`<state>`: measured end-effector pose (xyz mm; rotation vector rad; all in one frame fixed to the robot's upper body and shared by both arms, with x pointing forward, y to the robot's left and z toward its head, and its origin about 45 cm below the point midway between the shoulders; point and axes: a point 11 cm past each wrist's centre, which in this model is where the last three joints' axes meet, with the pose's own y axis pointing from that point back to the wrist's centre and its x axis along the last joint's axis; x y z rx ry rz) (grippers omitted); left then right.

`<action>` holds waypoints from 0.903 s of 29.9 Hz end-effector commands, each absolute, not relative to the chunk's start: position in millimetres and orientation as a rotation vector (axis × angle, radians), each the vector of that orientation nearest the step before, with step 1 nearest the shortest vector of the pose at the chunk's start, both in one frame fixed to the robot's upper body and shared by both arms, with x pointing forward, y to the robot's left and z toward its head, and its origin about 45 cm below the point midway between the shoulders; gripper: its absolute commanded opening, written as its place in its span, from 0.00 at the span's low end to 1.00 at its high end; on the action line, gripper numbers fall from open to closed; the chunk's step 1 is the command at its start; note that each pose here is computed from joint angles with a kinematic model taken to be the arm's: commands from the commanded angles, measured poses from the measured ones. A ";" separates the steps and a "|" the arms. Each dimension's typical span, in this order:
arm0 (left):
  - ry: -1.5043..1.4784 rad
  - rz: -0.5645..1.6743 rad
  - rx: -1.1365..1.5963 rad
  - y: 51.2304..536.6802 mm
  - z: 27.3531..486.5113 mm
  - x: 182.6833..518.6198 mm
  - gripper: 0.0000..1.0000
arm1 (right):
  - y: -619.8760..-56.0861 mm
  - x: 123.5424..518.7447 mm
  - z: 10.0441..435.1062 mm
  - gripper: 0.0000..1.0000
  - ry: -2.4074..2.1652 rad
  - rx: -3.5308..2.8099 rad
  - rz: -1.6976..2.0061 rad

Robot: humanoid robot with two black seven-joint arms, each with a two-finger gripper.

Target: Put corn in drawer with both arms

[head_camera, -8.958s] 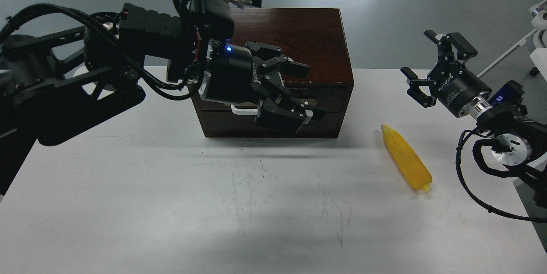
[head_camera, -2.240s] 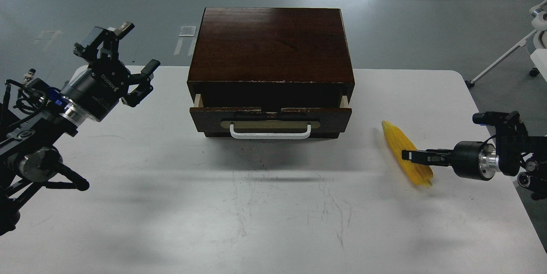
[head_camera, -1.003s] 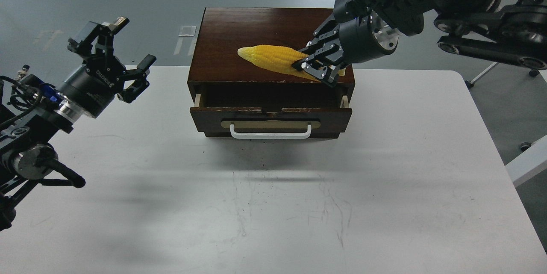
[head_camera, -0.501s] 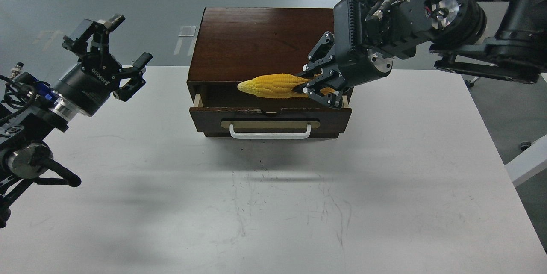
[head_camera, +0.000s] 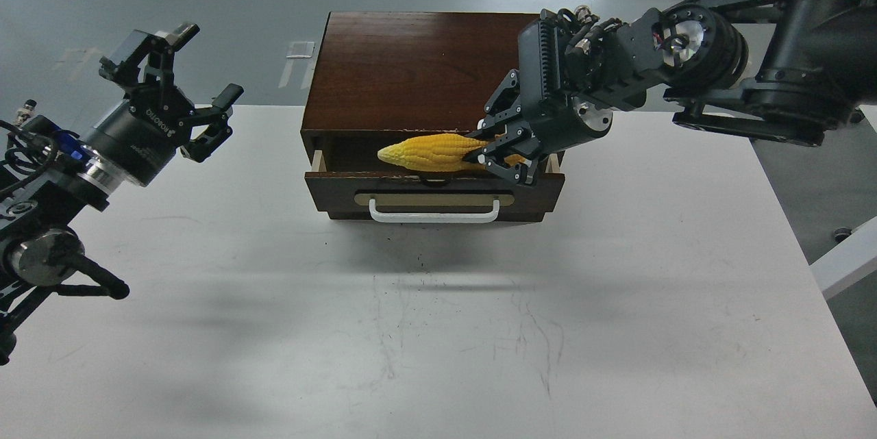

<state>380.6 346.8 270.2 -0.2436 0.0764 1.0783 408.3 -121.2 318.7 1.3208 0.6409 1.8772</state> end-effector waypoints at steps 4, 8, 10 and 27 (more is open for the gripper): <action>0.077 1.079 -0.245 346.9 270.1 380.7 0.99 | -118.7 407.7 313.8 0.34 0.647 1.329 1.876; 0.078 1.078 -0.246 346.4 269.9 380.7 0.99 | -119.0 409.0 314.7 0.52 0.639 1.329 1.875; 0.078 1.078 -0.246 346.4 269.9 380.7 0.99 | -118.6 408.5 314.6 0.55 0.639 1.332 1.876; 0.070 1.083 -0.263 348.0 275.0 382.4 0.99 | -135.1 427.9 394.3 0.82 0.158 1.554 1.851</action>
